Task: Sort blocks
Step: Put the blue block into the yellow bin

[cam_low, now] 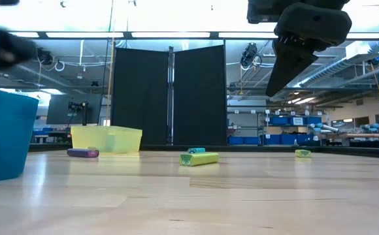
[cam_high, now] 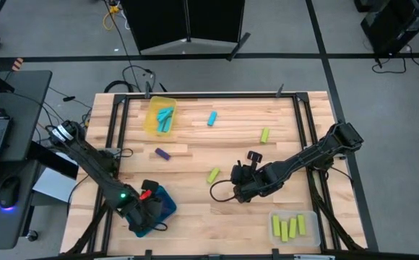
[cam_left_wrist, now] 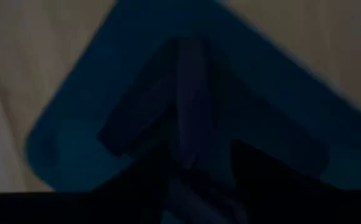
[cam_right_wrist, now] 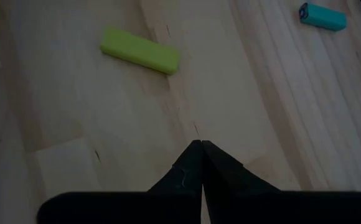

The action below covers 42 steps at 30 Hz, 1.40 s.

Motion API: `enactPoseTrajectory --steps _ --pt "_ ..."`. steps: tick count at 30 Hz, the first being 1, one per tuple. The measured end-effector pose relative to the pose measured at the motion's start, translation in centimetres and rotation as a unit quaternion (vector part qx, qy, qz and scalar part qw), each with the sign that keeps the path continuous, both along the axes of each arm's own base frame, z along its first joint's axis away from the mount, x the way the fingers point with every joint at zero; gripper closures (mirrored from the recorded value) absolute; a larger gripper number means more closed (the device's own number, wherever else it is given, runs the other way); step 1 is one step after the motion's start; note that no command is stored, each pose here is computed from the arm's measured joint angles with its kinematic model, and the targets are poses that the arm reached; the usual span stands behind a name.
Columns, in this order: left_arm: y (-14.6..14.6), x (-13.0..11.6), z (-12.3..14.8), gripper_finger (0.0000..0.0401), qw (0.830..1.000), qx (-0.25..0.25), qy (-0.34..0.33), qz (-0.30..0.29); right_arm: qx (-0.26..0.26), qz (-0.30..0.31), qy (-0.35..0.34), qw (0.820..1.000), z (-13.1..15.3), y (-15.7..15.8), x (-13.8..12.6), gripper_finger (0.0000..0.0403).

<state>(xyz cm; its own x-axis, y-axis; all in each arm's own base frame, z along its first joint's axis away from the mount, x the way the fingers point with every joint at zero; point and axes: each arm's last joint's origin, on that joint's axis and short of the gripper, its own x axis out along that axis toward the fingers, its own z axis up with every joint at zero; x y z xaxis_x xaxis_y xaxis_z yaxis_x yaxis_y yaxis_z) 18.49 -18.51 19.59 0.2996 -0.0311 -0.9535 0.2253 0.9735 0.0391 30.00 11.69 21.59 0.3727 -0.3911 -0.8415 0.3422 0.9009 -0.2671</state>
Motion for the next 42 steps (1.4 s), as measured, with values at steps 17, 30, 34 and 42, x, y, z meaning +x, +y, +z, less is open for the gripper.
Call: enactPoseTrajectory --steps 17,30,34,42 --pt "9.5 8.4 4.2 0.0388 0.977 0.106 -0.125 0.137 -0.028 0.019 -0.069 0.997 -4.4 -2.7 0.8 0.0396" --pt "25.7 12.5 5.5 0.0398 0.898 0.018 -0.272 0.345 0.004 -0.035 -0.200 0.979 -4.3 -6.5 -3.7 0.0395" --pt "29.7 12.4 4.6 0.0389 0.885 -0.017 -0.278 0.374 0.007 -0.028 -0.234 0.972 -3.3 -6.7 -4.4 0.0395" --pt "32.9 15.5 1.1 0.0358 0.892 -0.059 -0.245 0.377 -0.001 -0.020 -0.241 0.970 -3.0 -7.0 -4.6 0.0394"
